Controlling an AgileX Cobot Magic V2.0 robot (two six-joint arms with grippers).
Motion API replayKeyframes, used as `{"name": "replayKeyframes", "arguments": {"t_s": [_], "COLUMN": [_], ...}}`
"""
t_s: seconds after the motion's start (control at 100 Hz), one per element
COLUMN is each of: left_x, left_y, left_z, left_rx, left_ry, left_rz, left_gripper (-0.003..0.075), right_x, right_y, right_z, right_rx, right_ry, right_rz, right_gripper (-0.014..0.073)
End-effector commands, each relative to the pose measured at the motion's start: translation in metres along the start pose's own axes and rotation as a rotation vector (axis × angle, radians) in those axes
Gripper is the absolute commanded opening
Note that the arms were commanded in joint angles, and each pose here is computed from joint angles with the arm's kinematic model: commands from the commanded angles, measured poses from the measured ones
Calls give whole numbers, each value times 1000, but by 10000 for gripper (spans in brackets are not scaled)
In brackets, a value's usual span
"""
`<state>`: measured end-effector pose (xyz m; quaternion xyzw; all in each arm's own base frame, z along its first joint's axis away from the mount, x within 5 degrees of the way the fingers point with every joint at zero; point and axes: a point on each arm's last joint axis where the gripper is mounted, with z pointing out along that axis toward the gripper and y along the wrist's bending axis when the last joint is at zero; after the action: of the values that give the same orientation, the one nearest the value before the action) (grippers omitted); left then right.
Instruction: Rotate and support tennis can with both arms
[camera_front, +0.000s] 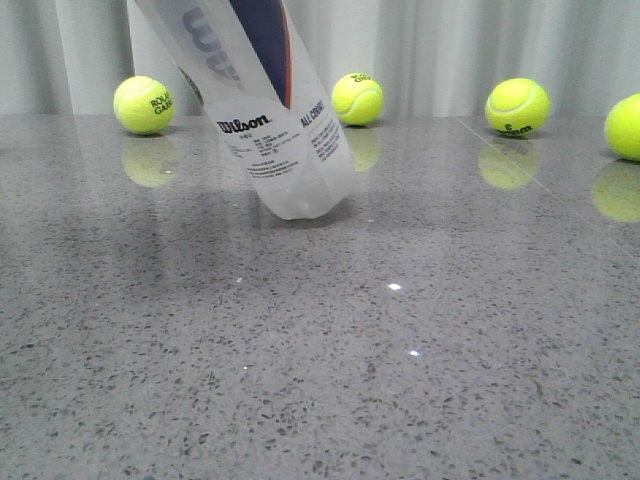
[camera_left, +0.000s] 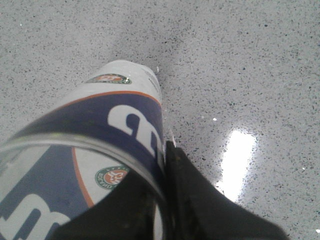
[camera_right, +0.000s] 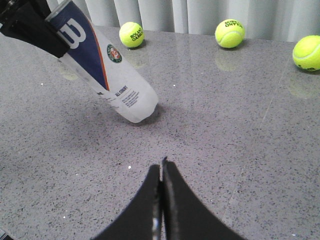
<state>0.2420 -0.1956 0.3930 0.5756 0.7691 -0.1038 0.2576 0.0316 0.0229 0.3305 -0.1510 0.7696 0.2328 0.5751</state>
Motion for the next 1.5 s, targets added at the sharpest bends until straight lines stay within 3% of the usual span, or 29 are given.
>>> {"name": "replayKeyframes", "arguments": {"t_s": [0.0,0.18,0.28,0.42,0.59,0.66,0.92,1.16,1.49], "left_x": [-7,-7,-8,-10,-15,-18,-34,-37,-41], "left_y": [-6,-6,-5,-4,0,3,18,28,31], "left_z": [-23,-23,-23,-24,-25,-26,-27,1,1], "left_rx": [-34,-34,-37,-55,-93,-123,-258,-240,-262], "left_ry": [-87,-87,-93,-116,-166,-207,-386,-356,-396], "left_rz": [-1,-1,-2,-2,-6,-21,-47,-81,-89], "left_gripper": [-18,-15,29,155,373,420,422,422,422], "right_x": [-14,-14,-14,-14,-14,-14,-14,-14,-14], "right_y": [2,2,2,2,2,2,2,2,2], "right_z": [-2,-2,-2,-2,-2,-2,-2,-2,-2], "right_rx": [-12,-12,-12,-12,-12,-12,-12,-12,-12], "right_ry": [-93,-93,-93,-93,-93,-93,-93,-93,-93], "right_rz": [-9,-9,-9,-9,-9,-9,-9,-9,-9], "right_gripper": [-61,-61,-61,-61,-61,-61,-61,-61,-61]}}
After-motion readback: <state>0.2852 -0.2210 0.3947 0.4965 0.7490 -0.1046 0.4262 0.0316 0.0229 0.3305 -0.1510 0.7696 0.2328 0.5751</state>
